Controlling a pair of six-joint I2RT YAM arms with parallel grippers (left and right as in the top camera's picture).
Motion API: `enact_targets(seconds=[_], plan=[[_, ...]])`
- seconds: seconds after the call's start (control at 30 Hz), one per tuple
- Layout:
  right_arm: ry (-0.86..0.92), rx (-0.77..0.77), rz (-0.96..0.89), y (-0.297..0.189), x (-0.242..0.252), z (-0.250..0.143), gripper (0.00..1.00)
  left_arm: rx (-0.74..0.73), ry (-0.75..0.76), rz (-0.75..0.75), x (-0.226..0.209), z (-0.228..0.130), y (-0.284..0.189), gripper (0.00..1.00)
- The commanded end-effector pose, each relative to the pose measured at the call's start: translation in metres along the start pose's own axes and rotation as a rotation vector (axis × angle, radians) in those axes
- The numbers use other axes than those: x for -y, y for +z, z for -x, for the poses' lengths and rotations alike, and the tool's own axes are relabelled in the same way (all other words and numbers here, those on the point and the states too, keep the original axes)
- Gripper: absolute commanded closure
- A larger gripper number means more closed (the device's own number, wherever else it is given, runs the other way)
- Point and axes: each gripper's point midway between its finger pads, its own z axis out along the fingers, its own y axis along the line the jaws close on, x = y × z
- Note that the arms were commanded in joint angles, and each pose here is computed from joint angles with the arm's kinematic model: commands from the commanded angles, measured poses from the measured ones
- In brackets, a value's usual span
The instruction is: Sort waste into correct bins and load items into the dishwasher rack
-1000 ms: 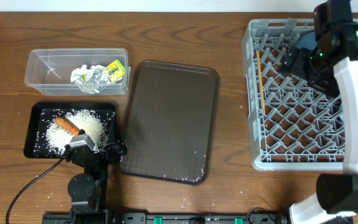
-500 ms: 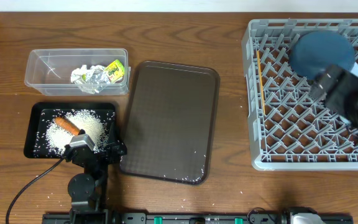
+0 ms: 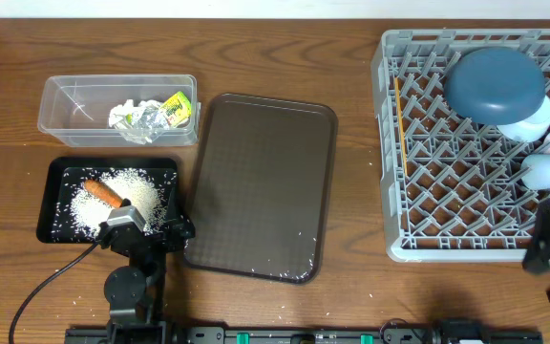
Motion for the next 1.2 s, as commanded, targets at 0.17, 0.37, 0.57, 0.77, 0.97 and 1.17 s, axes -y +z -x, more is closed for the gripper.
enact_targets(seconds=[0.17, 0.37, 0.57, 0.77, 0.97, 1.17], plan=[[0.004, 0.028, 0.011, 0.033, 0.011, -0.026, 0.01, -0.039, 0.018, 0.048, -0.011, -0.014, 0.001, 0.03], [-0.019, -0.061, -0.011, 0.075, 0.032, -0.083, 0.01, -0.039, 0.018, 0.048, -0.011, -0.014, 0.001, 0.03], [-0.029, -0.040, -0.015, 0.095, 0.049, -0.113, 0.01, -0.039, 0.018, 0.048, -0.011, -0.014, 0.001, 0.03], [-0.076, 0.082, 0.056, 0.114, 0.049, -0.120, 0.01, -0.039, 0.018, 0.048, -0.011, -0.014, 0.001, 0.03], [-0.126, 0.196, 0.203, 0.141, 0.034, -0.132, 0.01, -0.039, 0.018, 0.048, -0.011, -0.014, 0.001, 0.03], [-0.211, 0.297, 0.402, 0.164, 0.009, -0.149, 0.01, -0.039, 0.018, 0.048, -0.011, -0.014, 0.001, 0.03]])
